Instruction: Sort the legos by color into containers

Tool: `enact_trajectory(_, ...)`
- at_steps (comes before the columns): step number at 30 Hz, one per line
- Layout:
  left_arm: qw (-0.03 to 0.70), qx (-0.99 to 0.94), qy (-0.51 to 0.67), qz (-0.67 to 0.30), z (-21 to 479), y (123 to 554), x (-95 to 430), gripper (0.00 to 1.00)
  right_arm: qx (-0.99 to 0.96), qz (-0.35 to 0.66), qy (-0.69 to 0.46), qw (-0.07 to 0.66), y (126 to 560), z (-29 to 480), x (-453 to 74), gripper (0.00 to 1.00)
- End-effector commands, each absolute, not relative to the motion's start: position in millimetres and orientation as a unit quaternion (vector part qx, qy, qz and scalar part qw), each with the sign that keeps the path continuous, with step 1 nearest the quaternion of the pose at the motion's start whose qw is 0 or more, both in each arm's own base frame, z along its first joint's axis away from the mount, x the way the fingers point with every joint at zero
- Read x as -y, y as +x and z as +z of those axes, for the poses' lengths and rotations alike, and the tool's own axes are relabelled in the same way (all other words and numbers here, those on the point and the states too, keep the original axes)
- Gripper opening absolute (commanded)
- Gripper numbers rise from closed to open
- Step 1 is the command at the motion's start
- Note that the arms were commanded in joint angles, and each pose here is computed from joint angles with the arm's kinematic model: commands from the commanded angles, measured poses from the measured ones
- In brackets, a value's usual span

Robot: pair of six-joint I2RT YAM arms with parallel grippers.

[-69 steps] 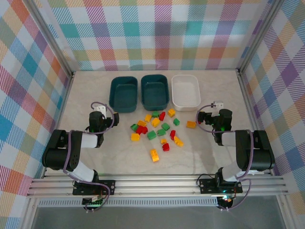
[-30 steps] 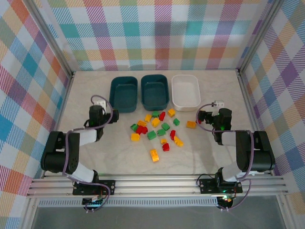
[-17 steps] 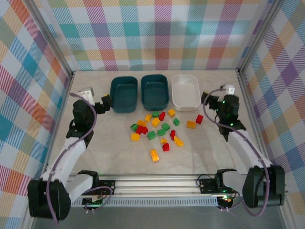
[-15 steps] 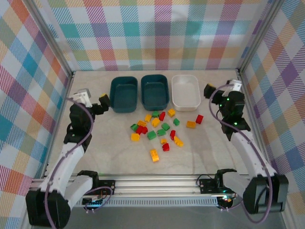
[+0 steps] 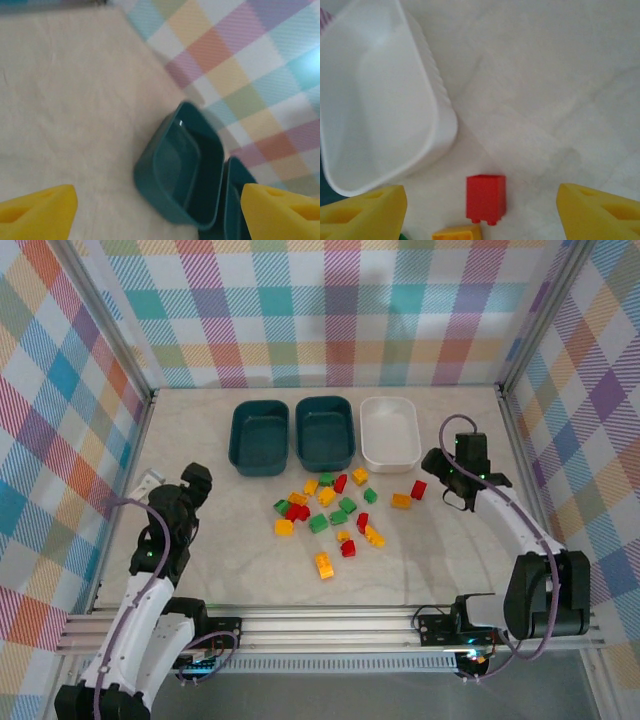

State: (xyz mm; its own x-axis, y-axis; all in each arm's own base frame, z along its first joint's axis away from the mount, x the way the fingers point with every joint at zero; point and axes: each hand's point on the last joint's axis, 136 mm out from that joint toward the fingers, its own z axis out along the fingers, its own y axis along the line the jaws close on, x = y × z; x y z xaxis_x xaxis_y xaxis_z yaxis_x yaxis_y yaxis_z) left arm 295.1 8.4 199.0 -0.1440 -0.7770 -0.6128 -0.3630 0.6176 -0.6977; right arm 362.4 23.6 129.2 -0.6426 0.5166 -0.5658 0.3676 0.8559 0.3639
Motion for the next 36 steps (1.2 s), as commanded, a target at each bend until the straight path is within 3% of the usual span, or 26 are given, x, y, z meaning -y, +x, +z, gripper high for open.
enact_trajectory(1, 0.433, -0.786, -0.364, -0.248, 164.9, 287.3, 27.2, 0.81, -0.92, 0.108, 0.238, 0.291, 353.7, 107.4, -28.9, 0.77)
enact_trajectory(8, 0.37, -0.828, -0.303, -0.292, 141.3, 273.1, 72.3, 0.79, -0.941, 0.145, 0.224, 0.21, 357.3, 60.6, -55.1, 0.66)
enact_trajectory(18, 0.343, -0.858, -0.229, -0.307, 131.4, 272.7, 118.1, 0.81, -0.948, 0.133, 0.211, 0.198, 364.3, 43.7, -66.9, 0.66)
enact_trajectory(27, 0.314, -0.89, -0.176, -0.281, 115.4, 273.4, 157.2, 0.81, -0.957, 0.067, 0.206, 0.194, 370.7, 30.8, -58.0, 0.47)
enact_trajectory(31, 0.304, -0.897, -0.163, -0.276, 112.0, 275.2, 169.2, 0.82, -0.959, 0.059, 0.202, 0.191, 367.9, 28.2, -56.7, 0.32)
enact_trajectory(36, 0.297, -0.903, -0.154, -0.268, 108.3, 275.5, 175.1, 0.82, -0.956, 0.037, 0.19, 0.221, 364.9, 44.2, -51.5, 0.3)
